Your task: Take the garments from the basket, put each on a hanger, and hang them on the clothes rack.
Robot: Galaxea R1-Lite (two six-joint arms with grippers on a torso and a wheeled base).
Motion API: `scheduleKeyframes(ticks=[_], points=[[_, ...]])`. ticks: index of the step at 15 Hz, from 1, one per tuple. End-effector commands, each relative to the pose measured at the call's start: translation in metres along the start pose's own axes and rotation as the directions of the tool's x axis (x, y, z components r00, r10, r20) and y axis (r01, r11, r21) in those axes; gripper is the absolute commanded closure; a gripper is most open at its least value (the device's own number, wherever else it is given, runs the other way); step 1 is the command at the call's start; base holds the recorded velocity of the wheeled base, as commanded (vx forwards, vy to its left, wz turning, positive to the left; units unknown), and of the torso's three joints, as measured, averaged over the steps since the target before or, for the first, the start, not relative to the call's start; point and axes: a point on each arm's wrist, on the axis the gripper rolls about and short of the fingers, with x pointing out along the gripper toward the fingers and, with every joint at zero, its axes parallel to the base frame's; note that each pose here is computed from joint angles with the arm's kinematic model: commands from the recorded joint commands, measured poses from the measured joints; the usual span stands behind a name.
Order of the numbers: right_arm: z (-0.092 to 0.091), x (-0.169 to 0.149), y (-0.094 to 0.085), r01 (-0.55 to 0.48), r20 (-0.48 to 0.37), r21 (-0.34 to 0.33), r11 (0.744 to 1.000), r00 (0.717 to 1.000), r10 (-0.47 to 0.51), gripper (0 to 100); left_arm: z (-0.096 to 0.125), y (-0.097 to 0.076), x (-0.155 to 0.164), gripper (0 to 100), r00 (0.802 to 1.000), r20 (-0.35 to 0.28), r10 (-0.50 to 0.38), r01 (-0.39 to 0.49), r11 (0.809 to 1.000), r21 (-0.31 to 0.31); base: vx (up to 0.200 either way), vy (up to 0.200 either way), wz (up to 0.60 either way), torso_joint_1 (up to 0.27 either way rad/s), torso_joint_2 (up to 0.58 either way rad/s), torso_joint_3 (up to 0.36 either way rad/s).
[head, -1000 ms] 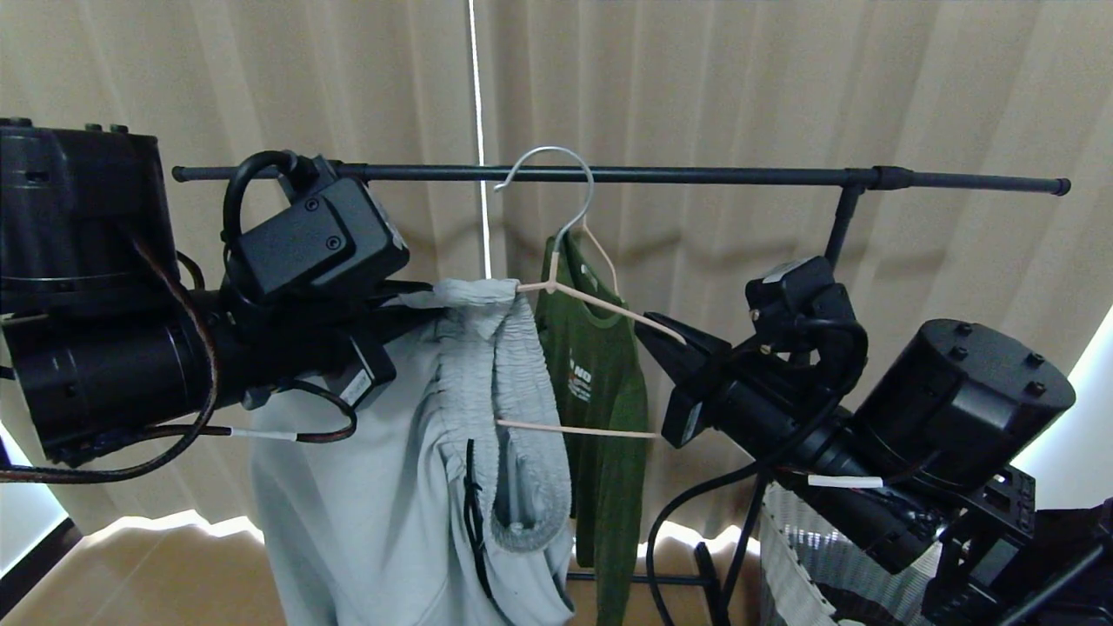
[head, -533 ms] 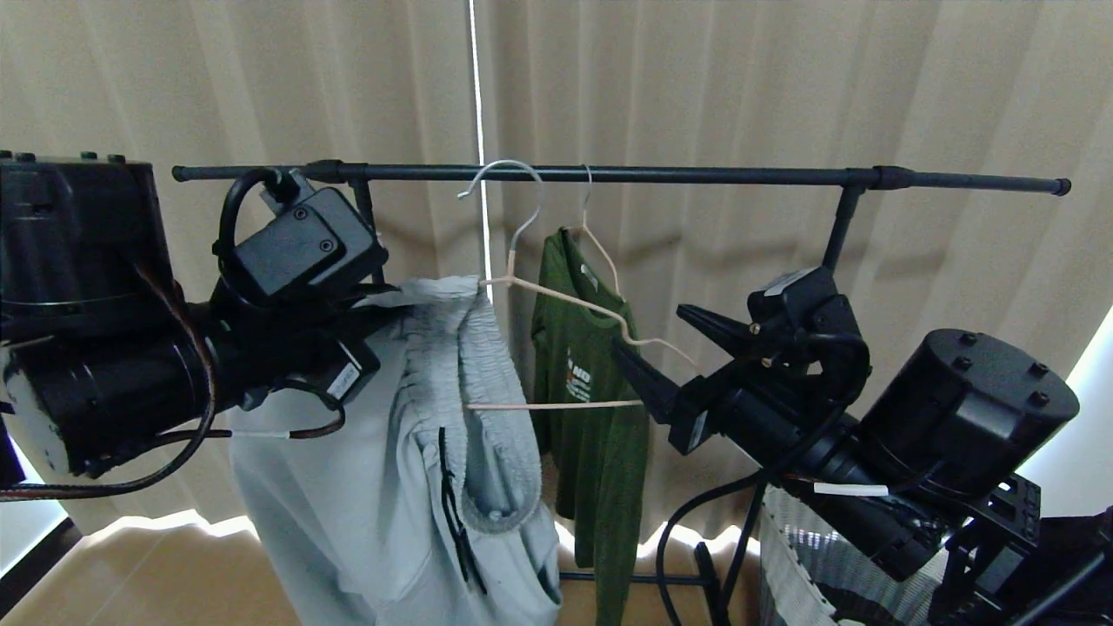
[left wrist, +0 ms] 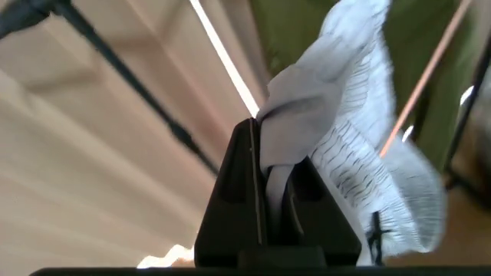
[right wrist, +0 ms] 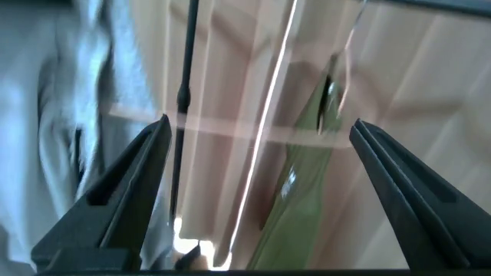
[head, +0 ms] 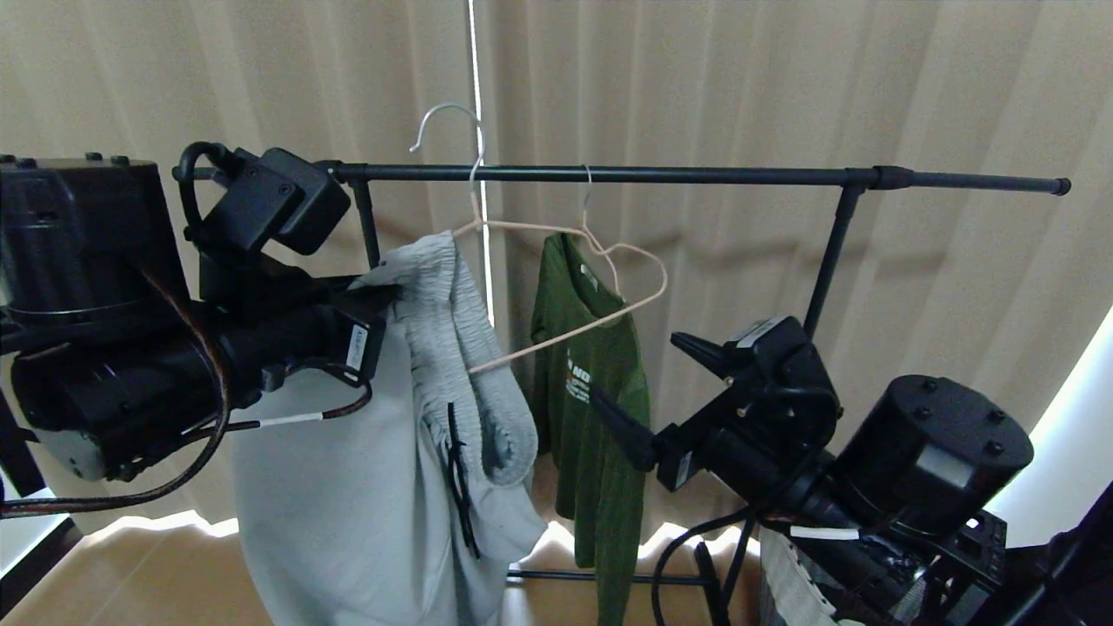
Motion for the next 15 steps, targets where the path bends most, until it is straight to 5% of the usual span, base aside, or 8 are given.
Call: scheduleKeyframes(ticks=[1, 10, 11, 15], points=[[-0.02, 0.005, 0.011, -0.035, -0.066, -0.006, 0.999, 0.997, 0.035, 0, 0.005, -0.004, -0.004, 100, 0.999, 0.035, -0.014, 0.015, 1.0, -0.015, 0.0, 0.0, 0.0, 0.0, 0.0, 0.0], [-0.066, 0.032, 0.009, -0.012, -0.174, -0.015, 1.0, 0.985, 0.009, 0, 0.02, -0.015, -0.021, 100, 0.991, 0.115, -0.07, 0.076, 0.996, -0.052, 0.0, 0.0, 0.0, 0.0, 0.0, 0.0], [-0.068, 0.033, 0.008, -0.006, -0.178, -0.016, 1.0, 0.984, 0.003, 100, 0.021, -0.014, -0.021, 100, 0.99, 0.121, -0.067, 0.074, 0.996, -0.053, 0.0, 0.0, 0.0, 0.0, 0.0, 0.0], [-0.066, 0.029, -0.01, 0.049, -0.181, -0.023, 0.999, 0.982, -0.053, 100, 0.019, -0.011, -0.019, 100, 0.991, 0.122, -0.046, 0.051, 0.998, -0.043, 0.0, 0.0, 0.0, 0.0, 0.0, 0.0]])
